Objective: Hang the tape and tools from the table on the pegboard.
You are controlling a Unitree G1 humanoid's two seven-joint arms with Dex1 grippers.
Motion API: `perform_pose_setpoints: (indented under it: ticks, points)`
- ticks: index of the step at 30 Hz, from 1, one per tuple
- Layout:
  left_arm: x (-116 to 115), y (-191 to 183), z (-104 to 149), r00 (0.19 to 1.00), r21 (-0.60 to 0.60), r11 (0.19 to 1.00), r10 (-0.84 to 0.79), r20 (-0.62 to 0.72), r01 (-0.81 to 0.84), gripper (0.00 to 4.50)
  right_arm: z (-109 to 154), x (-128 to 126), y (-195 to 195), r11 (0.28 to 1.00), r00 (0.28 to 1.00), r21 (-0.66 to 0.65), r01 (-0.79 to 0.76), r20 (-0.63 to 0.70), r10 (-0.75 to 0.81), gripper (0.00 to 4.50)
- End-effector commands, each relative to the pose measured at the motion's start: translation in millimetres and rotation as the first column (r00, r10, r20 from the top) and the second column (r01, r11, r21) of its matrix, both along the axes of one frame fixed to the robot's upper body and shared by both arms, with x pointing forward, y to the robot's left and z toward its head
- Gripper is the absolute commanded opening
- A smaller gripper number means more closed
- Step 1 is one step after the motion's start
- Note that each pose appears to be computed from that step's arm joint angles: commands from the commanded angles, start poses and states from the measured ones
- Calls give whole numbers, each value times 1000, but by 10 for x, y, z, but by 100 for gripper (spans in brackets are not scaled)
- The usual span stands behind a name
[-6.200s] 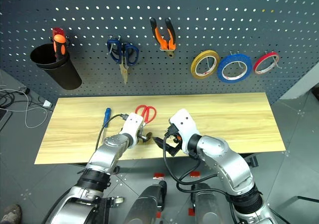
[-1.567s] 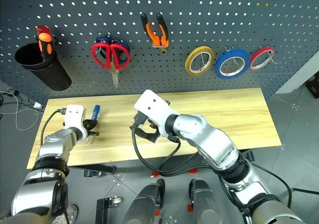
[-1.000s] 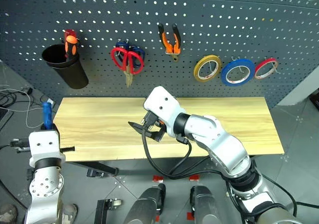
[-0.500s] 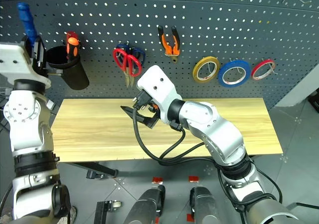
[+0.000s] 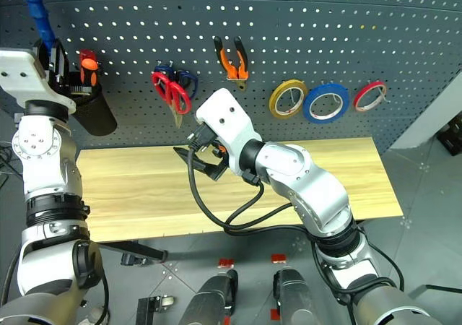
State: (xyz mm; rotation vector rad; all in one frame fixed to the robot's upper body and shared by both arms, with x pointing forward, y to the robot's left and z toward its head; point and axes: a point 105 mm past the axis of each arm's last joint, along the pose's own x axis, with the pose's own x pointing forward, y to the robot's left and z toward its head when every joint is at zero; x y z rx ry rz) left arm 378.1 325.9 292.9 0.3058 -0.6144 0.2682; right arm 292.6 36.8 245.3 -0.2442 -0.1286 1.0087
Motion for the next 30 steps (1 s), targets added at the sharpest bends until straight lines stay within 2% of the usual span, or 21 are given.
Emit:
perform_pose_setpoints:
  ticks: [1, 3, 4, 11, 13, 16, 19, 25, 26, 28, 30]
  points:
    - [-104, 151, 71, 996, 17, 997, 76, 42, -77, 51, 139, -73, 49, 999, 998, 25, -31, 51, 30, 450]
    - [-102, 169, 18, 996, -6, 997, 75, 38, -74, 51, 138, -81, 53, 999, 998, 24, -35, 51, 34, 450]
    - [-100, 169, -12, 997, -14, 998, 70, 36, -69, 122, 136, -82, 54, 999, 998, 23, -36, 51, 34, 450]
    - [-83, 51, -57, 998, -51, 998, 27, 55, -24, 320, 118, -72, 35, 999, 998, 19, -30, 49, 29, 450]
    - [-109, -2, -25, 997, -45, 999, 17, 72, -14, 320, 112, -68, 24, 1000, 998, 17, -26, 51, 25, 450]
    - [-265, -382, 69, 989, 91, 993, -88, 115, 77, 320, 77, -67, -56, 1000, 998, 19, -13, 59, 12, 450]
    - [-414, -709, -37, 981, 168, 972, -178, 76, 164, 320, 26, -100, -152, 998, 999, 56, -20, 30, 18, 450]
    - [-454, -796, -758, 955, 24, 977, -201, -218, 211, 320, -263, -140, -443, 994, 998, 109, 5, -66, 2, 450]
    - [-439, -753, -1024, 928, -83, 978, -209, -309, 193, 320, -390, -41, -565, 990, 994, 110, 86, -78, -77, 450]
    - [-457, -650, -1467, 869, -217, 970, -199, -453, 109, 320, -602, 182, -854, 952, 958, 110, 286, -25, -285, 450]
    - [-493, -578, -1640, 841, -244, 969, -154, -518, 27, 320, -769, 316, -1093, 901, 907, 122, 417, 2, -420, 450]
